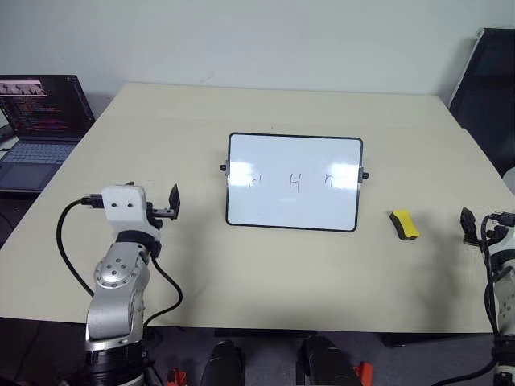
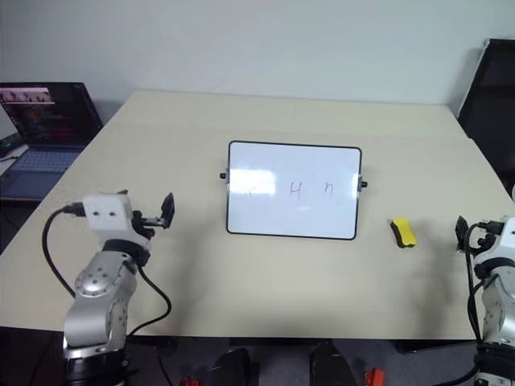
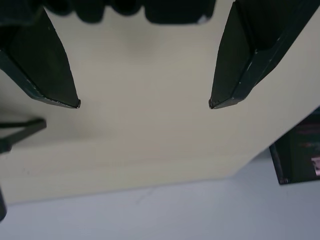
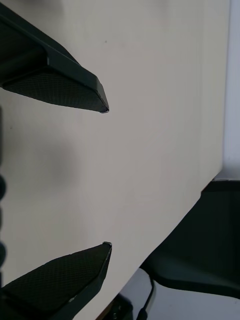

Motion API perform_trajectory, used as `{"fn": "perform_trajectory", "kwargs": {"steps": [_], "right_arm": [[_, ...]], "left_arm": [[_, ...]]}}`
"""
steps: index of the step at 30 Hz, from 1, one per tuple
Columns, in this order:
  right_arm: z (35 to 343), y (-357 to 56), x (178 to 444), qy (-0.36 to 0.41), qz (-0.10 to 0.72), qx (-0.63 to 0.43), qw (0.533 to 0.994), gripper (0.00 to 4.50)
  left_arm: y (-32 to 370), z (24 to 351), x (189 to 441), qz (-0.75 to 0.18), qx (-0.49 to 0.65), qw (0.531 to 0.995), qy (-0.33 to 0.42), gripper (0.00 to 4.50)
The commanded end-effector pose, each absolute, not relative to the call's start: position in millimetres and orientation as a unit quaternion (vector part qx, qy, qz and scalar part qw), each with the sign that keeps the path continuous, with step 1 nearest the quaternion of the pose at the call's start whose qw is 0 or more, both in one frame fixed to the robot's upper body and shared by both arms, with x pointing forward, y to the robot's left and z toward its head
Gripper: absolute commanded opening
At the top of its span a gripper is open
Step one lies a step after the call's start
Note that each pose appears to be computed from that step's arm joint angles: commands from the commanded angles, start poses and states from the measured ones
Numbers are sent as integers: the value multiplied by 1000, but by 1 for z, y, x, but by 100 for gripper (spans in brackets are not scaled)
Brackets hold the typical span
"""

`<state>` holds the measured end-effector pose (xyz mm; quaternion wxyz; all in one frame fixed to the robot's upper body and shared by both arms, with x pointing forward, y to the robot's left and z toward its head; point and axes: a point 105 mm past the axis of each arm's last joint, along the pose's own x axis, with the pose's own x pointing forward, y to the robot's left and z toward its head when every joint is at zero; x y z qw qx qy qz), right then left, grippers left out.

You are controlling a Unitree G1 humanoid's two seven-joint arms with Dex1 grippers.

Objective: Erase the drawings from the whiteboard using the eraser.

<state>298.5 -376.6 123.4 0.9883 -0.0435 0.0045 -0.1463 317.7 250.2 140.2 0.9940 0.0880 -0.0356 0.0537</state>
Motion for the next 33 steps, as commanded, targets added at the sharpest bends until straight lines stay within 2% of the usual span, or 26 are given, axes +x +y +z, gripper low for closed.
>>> {"fn": "perform_trajectory", "kwargs": {"steps": [1, 4, 9, 21, 33], "right_arm": [[146, -384, 293, -22, -154, -59, 986, 448], [140, -384, 290, -11, -162, -53, 985, 448], [134, -359, 285, 9, -108, -53, 993, 448], [127, -329, 289, -12, -89, -41, 995, 448], [124, -316, 283, -8, -75, -42, 996, 448]], "left_arm": [[243, 154, 318, 49, 93, 992, -64, 450], [240, 151, 321, 44, 85, 993, -67, 450], [230, 152, 325, 17, 73, 995, -69, 450], [252, 163, 339, 41, 84, 992, -81, 450], [239, 202, 365, -12, 93, 987, -132, 450]]}}
